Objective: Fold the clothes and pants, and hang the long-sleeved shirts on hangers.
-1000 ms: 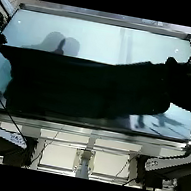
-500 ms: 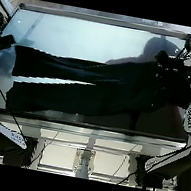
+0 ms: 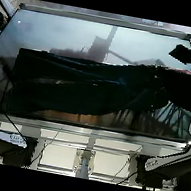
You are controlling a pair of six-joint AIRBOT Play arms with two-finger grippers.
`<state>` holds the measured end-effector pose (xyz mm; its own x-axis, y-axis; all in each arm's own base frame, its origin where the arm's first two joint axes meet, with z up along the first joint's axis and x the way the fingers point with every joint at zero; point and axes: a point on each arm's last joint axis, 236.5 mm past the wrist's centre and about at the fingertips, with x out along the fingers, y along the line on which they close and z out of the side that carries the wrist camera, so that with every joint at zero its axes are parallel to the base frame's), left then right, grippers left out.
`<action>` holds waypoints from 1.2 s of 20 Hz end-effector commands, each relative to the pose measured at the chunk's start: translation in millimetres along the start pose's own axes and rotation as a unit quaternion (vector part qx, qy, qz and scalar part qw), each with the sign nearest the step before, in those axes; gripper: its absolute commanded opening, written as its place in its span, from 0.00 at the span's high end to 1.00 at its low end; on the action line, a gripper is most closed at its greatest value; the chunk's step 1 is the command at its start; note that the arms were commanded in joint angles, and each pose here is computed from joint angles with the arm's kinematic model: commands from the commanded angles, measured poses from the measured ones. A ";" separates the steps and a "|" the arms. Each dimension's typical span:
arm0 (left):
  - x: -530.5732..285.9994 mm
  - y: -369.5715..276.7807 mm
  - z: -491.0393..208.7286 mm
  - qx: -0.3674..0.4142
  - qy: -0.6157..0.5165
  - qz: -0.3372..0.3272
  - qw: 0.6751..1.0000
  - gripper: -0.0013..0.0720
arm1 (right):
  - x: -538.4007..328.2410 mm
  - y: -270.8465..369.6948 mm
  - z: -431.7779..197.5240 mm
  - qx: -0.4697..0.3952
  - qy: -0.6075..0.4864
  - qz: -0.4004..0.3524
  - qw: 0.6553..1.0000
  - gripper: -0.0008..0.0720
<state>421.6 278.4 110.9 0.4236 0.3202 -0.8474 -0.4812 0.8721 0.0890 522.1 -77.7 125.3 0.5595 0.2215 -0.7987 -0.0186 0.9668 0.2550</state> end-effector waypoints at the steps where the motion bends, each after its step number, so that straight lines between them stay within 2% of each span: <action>1: -32.7 4.0 -53.5 0.023 0.031 -0.082 0.996 0.41 | -48.0 -17.7 -52.3 -0.024 0.079 -0.019 0.996 0.52; 6: -16.1 -2.6 -192.9 0.026 0.117 -0.146 0.982 0.41 | -58.0 -22.1 -107.2 -0.012 0.118 -0.004 0.993 0.53; 10: 1.1 -1.9 -296.2 0.097 0.225 -0.146 0.958 0.41 | -35.5 -25.4 -147.6 -0.007 0.162 0.013 0.987 0.52; 15: -3.8 -6.0 -319.0 0.129 0.251 -0.163 0.946 0.43 | -17.8 -24.2 -184.2 -0.007 0.206 0.034 0.978 0.52; 18: -3.2 5.6 -334.3 0.146 0.278 -0.145 0.938 0.44 | -17.2 -23.7 -186.6 -0.007 0.209 0.036 0.977 0.52; 24: 8.3 10.2 -344.5 0.128 0.270 -0.136 0.945 0.44 | -17.2 -23.5 -186.8 -0.006 0.210 0.036 0.977 0.52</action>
<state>156.8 160.3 -69.4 0.0079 -0.1147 -0.9934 -0.1845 0.9762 -0.1142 359.3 -80.8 32.3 0.1715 0.3172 -0.9327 -0.0570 0.9484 0.3120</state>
